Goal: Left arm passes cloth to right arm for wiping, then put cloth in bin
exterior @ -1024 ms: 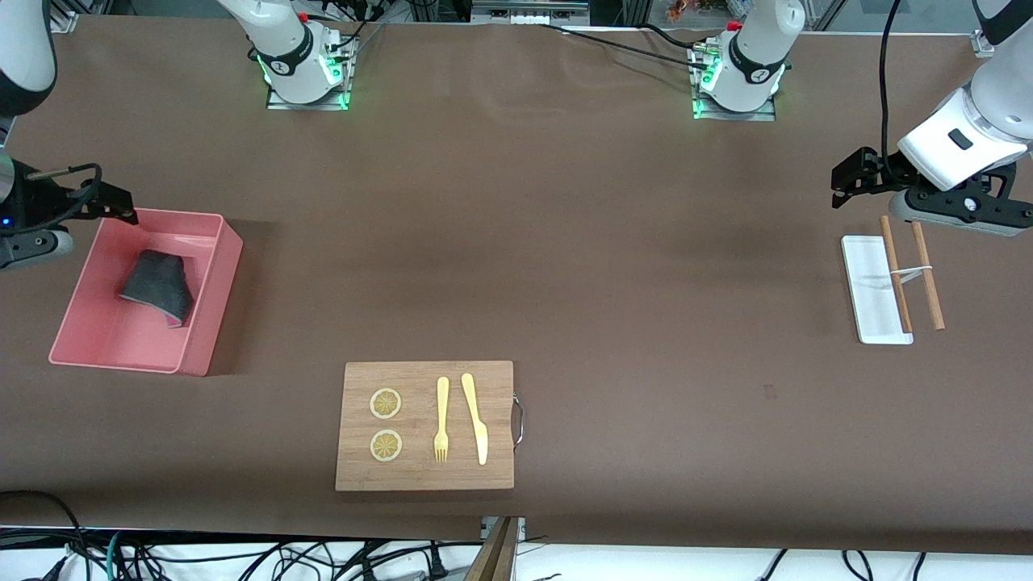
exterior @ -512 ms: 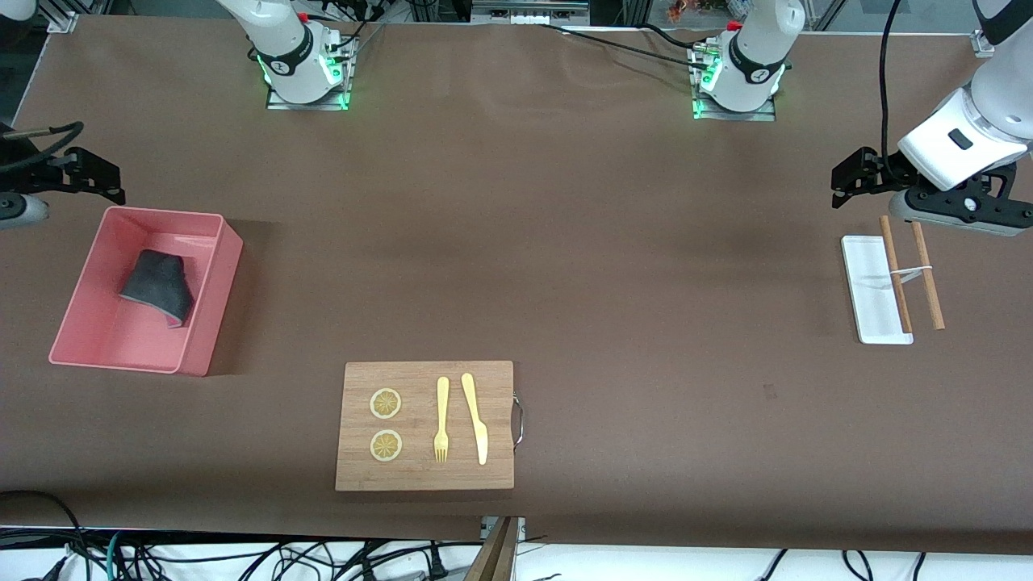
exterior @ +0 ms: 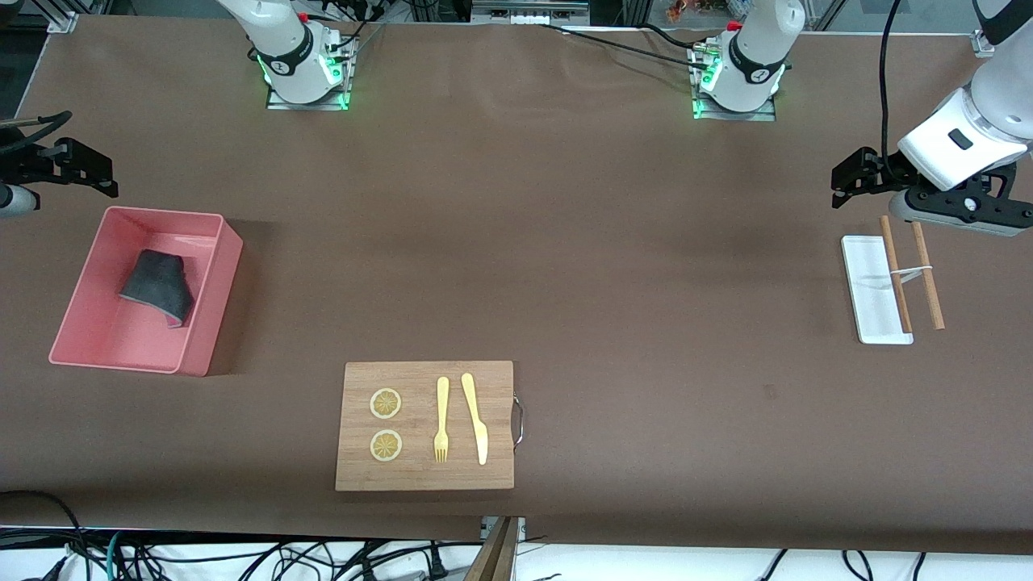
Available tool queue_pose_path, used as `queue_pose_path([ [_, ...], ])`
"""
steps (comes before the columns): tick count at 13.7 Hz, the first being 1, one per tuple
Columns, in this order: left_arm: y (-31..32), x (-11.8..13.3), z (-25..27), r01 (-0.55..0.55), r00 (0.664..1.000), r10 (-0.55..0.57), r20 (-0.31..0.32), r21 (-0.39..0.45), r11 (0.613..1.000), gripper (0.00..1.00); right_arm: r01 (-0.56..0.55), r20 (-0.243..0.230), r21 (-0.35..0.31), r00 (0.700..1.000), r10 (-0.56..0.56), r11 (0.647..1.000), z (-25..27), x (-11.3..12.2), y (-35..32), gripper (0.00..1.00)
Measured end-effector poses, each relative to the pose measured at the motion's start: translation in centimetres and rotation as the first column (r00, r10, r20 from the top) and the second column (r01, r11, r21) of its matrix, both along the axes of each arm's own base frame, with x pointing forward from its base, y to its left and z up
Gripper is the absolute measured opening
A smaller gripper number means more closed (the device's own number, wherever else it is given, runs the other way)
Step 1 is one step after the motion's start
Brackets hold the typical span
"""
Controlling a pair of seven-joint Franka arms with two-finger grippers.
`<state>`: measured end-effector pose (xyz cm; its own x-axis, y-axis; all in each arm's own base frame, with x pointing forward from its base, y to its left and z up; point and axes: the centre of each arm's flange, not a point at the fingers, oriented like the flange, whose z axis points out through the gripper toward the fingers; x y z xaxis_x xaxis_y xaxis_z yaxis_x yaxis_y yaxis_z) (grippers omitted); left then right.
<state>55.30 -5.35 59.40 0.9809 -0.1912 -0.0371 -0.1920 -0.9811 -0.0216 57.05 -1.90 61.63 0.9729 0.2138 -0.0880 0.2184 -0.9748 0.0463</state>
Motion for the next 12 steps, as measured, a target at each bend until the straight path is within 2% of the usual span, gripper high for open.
queue_pose_path([
  [5, 0.00, 0.00, 0.00, 0.000, 1.000, 0.000, 0.000, 0.000, 1.000, 1.00, 0.048, -0.003, -0.003, 0.999, -0.048, 0.999, 0.37, -0.17, -0.14, 1.00],
  [12, 0.00, 0.00, 0.00, 0.000, 1.000, 0.000, 0.000, 0.000, 1.000, 1.00, 0.058, -0.017, -0.004, 0.998, -0.059, 0.998, 0.03, -0.16, -0.38, 1.00],
])
